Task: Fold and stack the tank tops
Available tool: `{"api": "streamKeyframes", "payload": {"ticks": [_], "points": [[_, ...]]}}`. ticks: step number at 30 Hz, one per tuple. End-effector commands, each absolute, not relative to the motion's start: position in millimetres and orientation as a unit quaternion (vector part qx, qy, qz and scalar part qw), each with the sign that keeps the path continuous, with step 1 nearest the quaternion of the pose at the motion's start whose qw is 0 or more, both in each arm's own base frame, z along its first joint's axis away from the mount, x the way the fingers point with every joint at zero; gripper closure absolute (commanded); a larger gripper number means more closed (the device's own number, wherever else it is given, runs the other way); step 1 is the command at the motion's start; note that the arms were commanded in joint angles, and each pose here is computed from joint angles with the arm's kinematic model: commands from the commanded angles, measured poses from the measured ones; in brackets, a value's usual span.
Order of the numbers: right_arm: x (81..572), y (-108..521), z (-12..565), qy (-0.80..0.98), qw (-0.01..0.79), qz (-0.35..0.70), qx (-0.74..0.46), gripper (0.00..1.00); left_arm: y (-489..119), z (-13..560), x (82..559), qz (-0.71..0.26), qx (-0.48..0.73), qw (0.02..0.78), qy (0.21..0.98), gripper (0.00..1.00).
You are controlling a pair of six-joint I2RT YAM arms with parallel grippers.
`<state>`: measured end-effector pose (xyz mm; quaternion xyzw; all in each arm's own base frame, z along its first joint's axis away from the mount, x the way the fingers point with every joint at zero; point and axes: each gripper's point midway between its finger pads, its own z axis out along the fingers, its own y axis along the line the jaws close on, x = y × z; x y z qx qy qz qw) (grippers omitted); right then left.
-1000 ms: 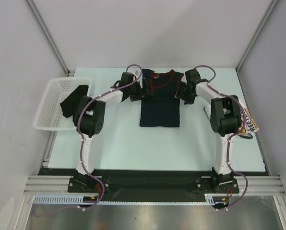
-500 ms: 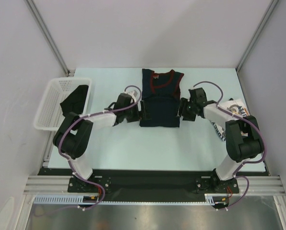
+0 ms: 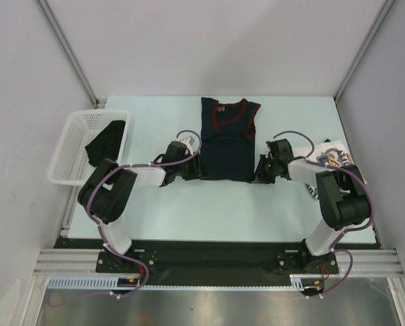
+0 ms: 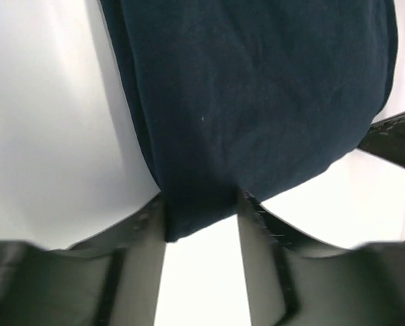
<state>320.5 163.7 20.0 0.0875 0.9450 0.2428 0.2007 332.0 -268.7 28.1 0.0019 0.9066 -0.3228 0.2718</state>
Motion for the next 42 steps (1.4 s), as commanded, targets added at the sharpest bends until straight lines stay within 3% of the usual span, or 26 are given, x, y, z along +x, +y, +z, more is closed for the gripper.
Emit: {"api": "streamKeyframes", "payload": {"ticks": [1, 2, 4, 7, 9, 20, 25, 29, 31, 34, 38, 42], "points": [[327, 166, 18, 0.939, 0.206, 0.261, 0.092, 0.95, -267, 18, 332, -0.321, 0.001, 0.27, 0.908, 0.56], [326, 166, 20, 0.938, 0.206, 0.262, 0.09, 1.0, -267, 17, 331, -0.318, 0.001, 0.269, 0.909, 0.6], [327, 163, 22, 0.94, 0.211, 0.256, 0.087, 1.0, -263, 15, 333, -0.309, -0.001, 0.273, 0.911, 0.69], [324, 159, 25, 0.942, 0.211, 0.245, 0.087, 1.0, -261, 16, 330, -0.306, 0.002, 0.272, 0.912, 0.92], [316, 157, 25, 0.944, 0.205, 0.243, 0.088, 1.0, -260, 14, 324, -0.307, 0.003, 0.268, 0.913, 0.97], [238, 166, 29, 0.953, 0.187, 0.227, 0.066, 1.0, -274, 12, 243, -0.304, 0.041, 0.239, 0.921, 1.0], [256, 162, 75, 0.937, 0.235, 0.245, 0.077, 1.0, -273, 30, 252, -0.307, 0.036, 0.226, 0.924, 1.0], [282, 166, 143, 0.925, 0.272, 0.255, 0.064, 1.0, -277, 119, 290, -0.318, 0.044, 0.298, 0.899, 1.0], [289, 170, 187, 0.909, 0.314, 0.27, 0.054, 1.0, -274, 155, 285, -0.321, 0.055, 0.318, 0.89, 1.0], [268, 169, 195, 0.906, 0.323, 0.268, 0.049, 1.0, -276, 185, 265, -0.325, 0.066, 0.35, 0.876, 1.0], [223, 164, 139, 0.924, 0.272, 0.262, 0.067, 1.0, -275, 112, 212, -0.339, 0.063, 0.273, 0.898, 1.0], [186, 165, 113, 0.926, 0.247, 0.276, 0.071, 1.0, -263, 66, 181, -0.336, 0.05, 0.242, 0.909, 1.0]]}}
